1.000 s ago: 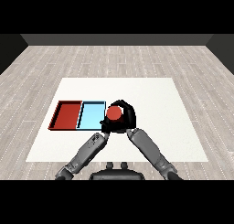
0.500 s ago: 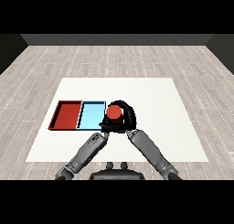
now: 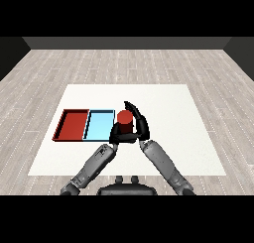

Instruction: Pick the red can and put it in the red box

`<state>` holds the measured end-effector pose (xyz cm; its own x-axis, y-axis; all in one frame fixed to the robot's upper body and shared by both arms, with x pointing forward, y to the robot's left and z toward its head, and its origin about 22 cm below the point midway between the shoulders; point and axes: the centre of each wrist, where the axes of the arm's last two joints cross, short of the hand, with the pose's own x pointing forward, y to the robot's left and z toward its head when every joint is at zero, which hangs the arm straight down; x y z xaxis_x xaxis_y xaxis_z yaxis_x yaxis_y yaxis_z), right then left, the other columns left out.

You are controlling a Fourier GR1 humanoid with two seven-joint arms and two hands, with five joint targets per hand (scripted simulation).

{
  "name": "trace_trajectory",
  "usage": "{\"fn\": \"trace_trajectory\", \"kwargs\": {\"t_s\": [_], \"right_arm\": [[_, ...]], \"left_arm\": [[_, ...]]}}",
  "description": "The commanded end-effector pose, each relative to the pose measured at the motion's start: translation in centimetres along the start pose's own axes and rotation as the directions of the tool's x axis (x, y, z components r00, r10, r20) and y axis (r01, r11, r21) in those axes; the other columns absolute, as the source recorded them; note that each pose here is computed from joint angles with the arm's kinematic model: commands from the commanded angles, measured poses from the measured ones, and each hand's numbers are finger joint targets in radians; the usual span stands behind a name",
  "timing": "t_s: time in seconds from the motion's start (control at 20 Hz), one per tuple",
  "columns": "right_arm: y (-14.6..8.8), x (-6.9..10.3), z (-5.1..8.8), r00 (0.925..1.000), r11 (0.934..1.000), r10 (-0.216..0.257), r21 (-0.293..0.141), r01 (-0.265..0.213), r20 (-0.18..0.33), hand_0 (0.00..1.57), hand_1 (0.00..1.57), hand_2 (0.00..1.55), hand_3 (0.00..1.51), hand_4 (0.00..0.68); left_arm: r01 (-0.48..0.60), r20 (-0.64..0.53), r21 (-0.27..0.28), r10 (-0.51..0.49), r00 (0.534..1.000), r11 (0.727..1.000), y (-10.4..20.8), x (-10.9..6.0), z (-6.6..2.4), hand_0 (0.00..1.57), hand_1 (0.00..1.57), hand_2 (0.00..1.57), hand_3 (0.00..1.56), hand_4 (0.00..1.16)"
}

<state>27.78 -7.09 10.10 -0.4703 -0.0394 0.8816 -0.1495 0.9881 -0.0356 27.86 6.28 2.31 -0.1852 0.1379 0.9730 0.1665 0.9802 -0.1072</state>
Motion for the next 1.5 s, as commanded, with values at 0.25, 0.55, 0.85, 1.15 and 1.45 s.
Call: {"fn": "trace_trajectory", "kwargs": {"t_s": [0.25, 0.55, 0.85, 1.15, 1.45], "right_arm": [[-0.4, -0.4, -0.4, 1.0, 0.9981, 0.001, -0.061, -0.001, 0.001, 0.0, 0.0, 0.0, 0.0, 0.0], [-4.0, 2.3, -0.9, 1.0, 0.9968, -0.001, -0.08, 0.002, 0.009, 0.0, 0.0, 0.0, 0.0, 0.0], [-7.4, 3.8, 1.4, 0.9937, 0.986, -0.018, -0.163, 0.036, 0.11, 0.0, 0.0, 0.0, 0.0, 0.0], [-11.9, 4.4, 5.1, 0.9943, 0.9812, 0.019, -0.193, 0.001, 0.105, 0.0, 0.0, 0.0, 0.0, 0.0], [-16.1, 3.4, 9.1, 0.9973, 0.9583, 0.072, -0.278, -0.065, 0.014, 0.0, 0.0, 0.0, 0.0, 0.0]], "left_arm": [[-0.015, 0.027, -0.007, 0.015, 1.0, 1.0, -0.9, 2.5, 1.01, 1.57, 1.57, 1.57, 1.5, 1.14], [0.004, 0.023, 0.002, -0.004, 1.0, 1.0, 0.9, 0.4, -0.43, 1.57, 1.57, 1.57, 1.48, 1.14], [0.07, 0.046, 0.028, -0.071, 0.996, 0.997, 4.6, 0.4, 2.33, 1.57, 1.57, 1.57, 1.46, 1.13], [0.123, 0.039, 0.099, -0.127, 0.991, 0.987, 7.8, 1.8, -1.01, 1.57, 1.57, 1.57, 1.47, 1.15], [0.23, 0.018, 0.184, -0.237, 0.971, 0.956, 12.8, 3.5, -3.13, 1.57, 1.57, 1.57, 1.46, 1.12]]}}
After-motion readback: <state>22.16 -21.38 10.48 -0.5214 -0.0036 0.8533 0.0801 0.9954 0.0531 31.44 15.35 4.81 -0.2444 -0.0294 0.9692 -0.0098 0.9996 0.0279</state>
